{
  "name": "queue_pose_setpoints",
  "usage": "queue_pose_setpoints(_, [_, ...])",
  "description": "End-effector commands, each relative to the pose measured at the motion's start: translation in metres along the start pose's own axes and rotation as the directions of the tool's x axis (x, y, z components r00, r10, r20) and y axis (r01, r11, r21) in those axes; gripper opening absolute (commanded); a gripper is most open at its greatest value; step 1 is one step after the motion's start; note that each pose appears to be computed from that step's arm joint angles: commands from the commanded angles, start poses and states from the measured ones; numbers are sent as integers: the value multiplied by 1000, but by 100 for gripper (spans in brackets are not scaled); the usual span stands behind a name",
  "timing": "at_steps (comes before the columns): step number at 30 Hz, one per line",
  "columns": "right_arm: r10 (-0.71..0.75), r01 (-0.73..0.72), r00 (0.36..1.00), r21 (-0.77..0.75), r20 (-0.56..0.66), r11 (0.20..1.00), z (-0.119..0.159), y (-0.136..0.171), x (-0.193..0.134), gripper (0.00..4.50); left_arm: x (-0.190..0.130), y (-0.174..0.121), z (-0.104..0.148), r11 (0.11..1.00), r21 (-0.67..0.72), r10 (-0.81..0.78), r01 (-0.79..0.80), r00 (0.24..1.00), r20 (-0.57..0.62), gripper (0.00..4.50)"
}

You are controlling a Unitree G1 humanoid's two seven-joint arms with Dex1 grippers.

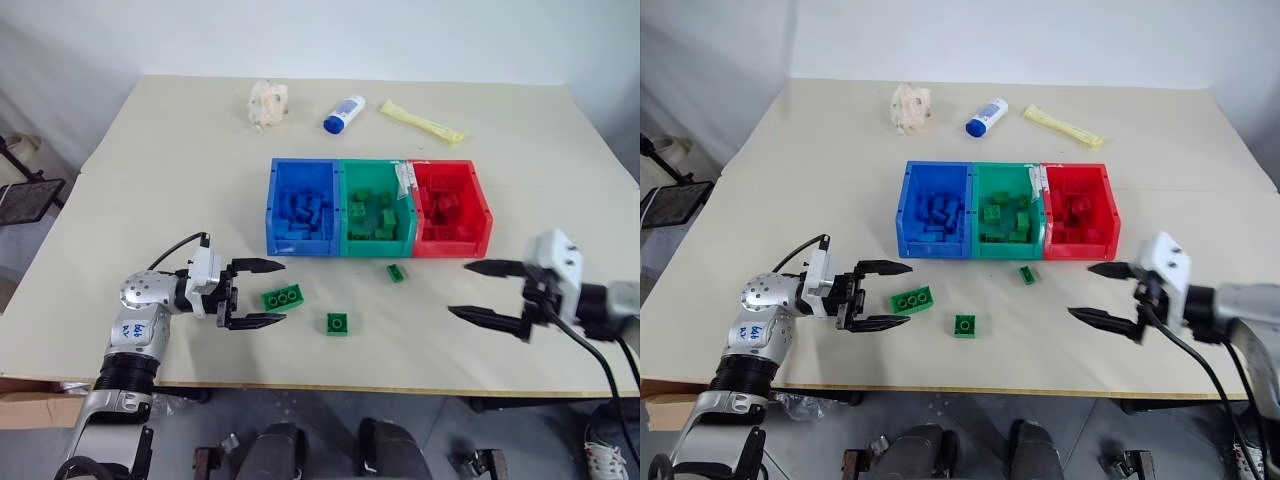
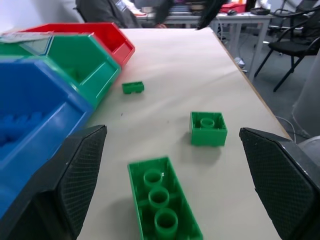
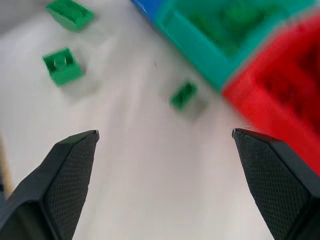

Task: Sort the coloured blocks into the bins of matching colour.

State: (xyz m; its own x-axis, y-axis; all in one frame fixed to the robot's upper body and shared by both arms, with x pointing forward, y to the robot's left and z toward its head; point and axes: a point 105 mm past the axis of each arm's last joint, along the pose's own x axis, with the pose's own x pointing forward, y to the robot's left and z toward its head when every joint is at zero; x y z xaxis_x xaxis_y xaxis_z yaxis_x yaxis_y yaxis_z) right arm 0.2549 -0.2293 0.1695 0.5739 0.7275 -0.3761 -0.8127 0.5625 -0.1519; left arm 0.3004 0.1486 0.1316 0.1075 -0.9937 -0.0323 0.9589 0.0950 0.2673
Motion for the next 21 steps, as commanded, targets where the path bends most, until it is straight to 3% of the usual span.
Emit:
queue_pose_setpoints(1, [-37,38,999,-52,24,998,12,3,-14,448,-2,1,5,1000,30,-10,10,1000,3,450])
queue_pose_setpoints(8, [-44,45,998,-46,35,998,15,7,-7,448,1,1,5,999,28,-22,22,1000,9,450])
queue_pose_setpoints(21, [-88,84,989,36,121,996,9,19,78,448,4,-21,5,1000,8,-13,13,1000,28,450])
